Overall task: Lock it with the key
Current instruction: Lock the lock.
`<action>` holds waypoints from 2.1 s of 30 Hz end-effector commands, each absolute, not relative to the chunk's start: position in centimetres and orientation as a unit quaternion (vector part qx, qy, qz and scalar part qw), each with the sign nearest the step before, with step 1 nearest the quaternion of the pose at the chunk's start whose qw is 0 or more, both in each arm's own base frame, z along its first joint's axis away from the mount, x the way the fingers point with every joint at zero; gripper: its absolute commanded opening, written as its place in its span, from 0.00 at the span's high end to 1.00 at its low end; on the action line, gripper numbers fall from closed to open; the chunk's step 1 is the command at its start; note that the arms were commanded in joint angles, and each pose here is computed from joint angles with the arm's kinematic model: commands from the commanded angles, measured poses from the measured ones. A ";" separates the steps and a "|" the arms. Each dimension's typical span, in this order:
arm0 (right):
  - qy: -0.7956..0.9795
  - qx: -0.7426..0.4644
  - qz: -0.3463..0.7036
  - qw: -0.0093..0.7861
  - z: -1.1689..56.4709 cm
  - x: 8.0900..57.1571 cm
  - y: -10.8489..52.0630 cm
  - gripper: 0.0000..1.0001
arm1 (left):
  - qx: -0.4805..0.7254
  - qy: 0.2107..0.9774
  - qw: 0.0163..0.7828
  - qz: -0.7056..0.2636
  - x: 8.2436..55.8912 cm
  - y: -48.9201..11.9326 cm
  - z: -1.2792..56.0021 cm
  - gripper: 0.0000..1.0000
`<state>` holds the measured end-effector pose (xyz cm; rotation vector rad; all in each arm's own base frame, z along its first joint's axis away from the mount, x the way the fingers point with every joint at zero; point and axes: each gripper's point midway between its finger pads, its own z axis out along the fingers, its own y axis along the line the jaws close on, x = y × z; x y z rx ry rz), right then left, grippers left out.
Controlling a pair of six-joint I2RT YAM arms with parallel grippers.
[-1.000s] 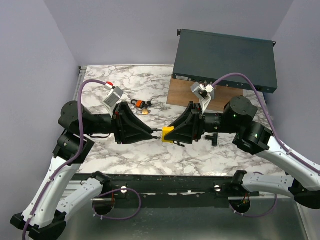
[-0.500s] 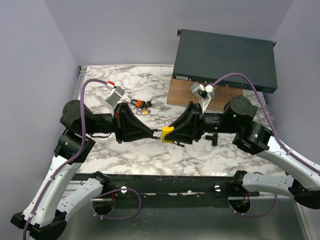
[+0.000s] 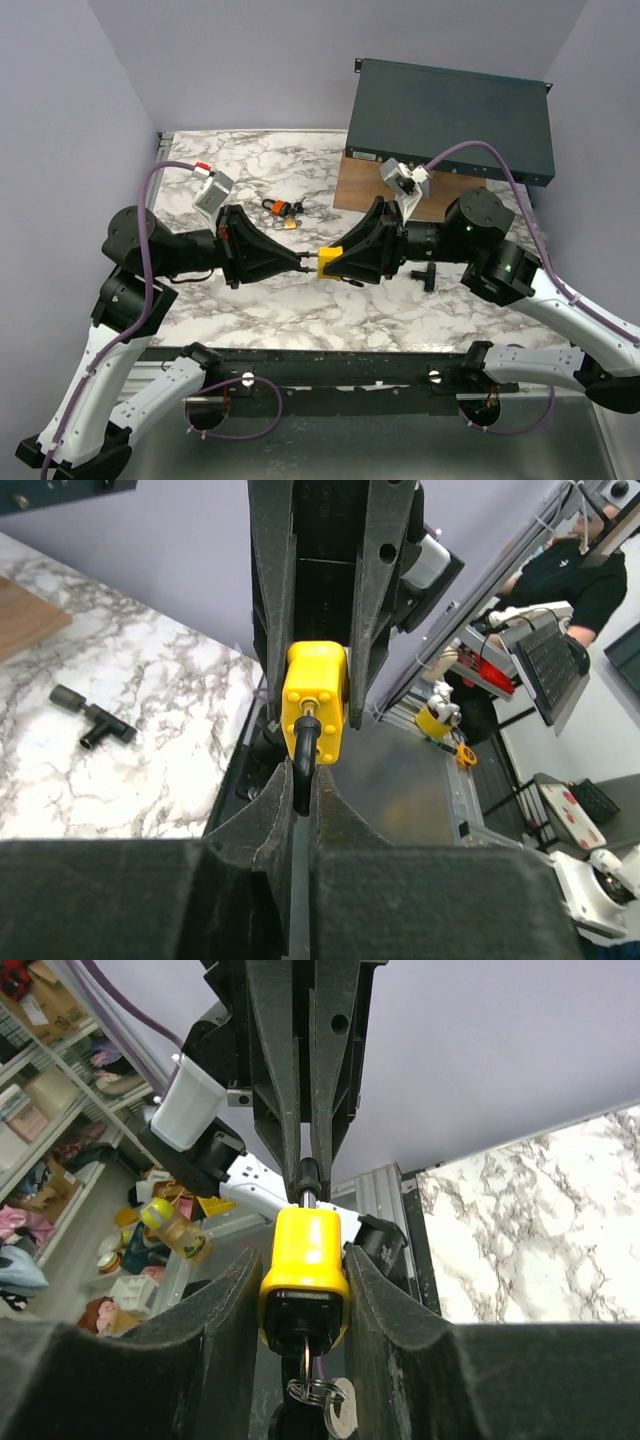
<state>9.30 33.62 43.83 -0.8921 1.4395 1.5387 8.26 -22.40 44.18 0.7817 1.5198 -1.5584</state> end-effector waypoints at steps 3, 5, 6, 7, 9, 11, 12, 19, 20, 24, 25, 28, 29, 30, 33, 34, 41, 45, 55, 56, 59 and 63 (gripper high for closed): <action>0.500 -0.363 0.630 0.469 48.8 8.9 33.4 0.62 | 0.295 0.558 0.479 -0.610 7.2 -21.0 48.2 1.00; 0.493 -0.365 0.635 0.470 49.2 8.7 33.4 0.56 | 0.289 0.552 0.489 -0.610 7.0 -20.7 48.7 1.00; 0.491 -0.365 0.637 0.470 49.3 8.7 33.4 0.55 | 0.289 0.547 0.495 -0.611 6.8 -20.6 49.0 1.00; 0.488 -0.365 0.638 0.470 49.4 8.6 33.4 0.53 | 0.286 0.544 0.498 -0.612 6.7 -20.5 49.2 1.00; 0.484 -0.366 0.642 0.469 49.6 8.5 33.4 0.49 | 0.284 0.541 0.502 -0.612 6.5 -20.3 49.5 1.00; 0.481 -0.366 0.645 0.467 49.6 8.4 33.5 0.47 | 0.278 0.540 0.507 -0.612 6.6 -20.2 49.7 1.00; 0.479 -0.367 0.647 0.466 49.7 8.3 33.5 0.47 | 0.276 0.538 0.509 -0.612 6.5 -20.1 49.8 1.00; 0.470 -0.373 0.654 0.461 49.2 8.0 33.7 0.27 | 0.252 0.535 0.528 -0.610 6.8 -19.6 50.5 1.00; 0.469 -0.372 0.654 0.463 49.2 8.1 33.7 0.26 | 0.251 0.535 0.528 -0.610 6.8 -19.6 50.6 1.00; 0.478 -0.371 0.645 0.466 48.7 8.7 34.2 0.29 | 0.251 0.530 0.527 -0.615 6.7 -19.6 51.0 1.00; 0.481 -0.371 0.644 0.466 48.5 8.9 34.4 0.30 | 0.252 0.529 0.526 -0.616 6.7 -19.7 51.0 1.00; 0.488 -0.371 0.639 0.465 47.8 9.4 34.9 0.30 | 0.251 0.528 0.527 -0.617 6.6 -19.6 51.1 1.00; 0.489 -0.372 0.639 0.464 47.6 9.5 35.0 0.30 | 0.251 0.528 0.527 -0.618 6.6 -19.6 51.2 1.00; 0.488 -0.372 0.639 0.463 47.6 9.5 35.1 0.30 | 0.251 0.529 0.525 -0.618 6.6 -19.7 51.1 1.00; 0.485 -0.374 0.641 0.462 47.7 9.4 35.2 0.37 | 0.249 0.529 0.526 -0.618 6.7 -19.7 51.2 1.00; 0.485 -0.376 0.642 0.461 47.6 9.4 35.2 0.39 | 0.248 0.529 0.527 -0.617 6.7 -19.6 51.2 1.00; 0.478 -0.384 0.652 0.447 47.3 8.7 35.2 0.43 | 0.243 0.530 0.529 -0.617 6.9 -19.6 51.2 1.00; 0.479 -0.384 0.653 0.445 47.2 8.6 35.1 0.44 | 0.241 0.531 0.527 -0.619 7.0 -19.7 51.1 1.00; 0.468 -0.380 0.664 0.442 47.9 8.2 35.0 0.51 | 0.238 0.540 0.518 -0.620 7.4 -20.0 50.5 1.00; 0.467 -0.380 0.665 0.441 48.0 8.2 35.0 0.51 | 0.239 0.541 0.515 -0.621 7.4 -20.0 50.4 1.00; 0.468 -0.379 0.668 0.437 47.9 8.1 35.0 0.56 | 0.236 0.544 0.513 -0.620 7.7 -20.1 50.1 1.00; 0.472 -0.378 0.671 0.429 47.6 8.0 35.1 0.72 | 0.233 0.546 0.513 -0.620 7.8 -20.1 50.0 1.00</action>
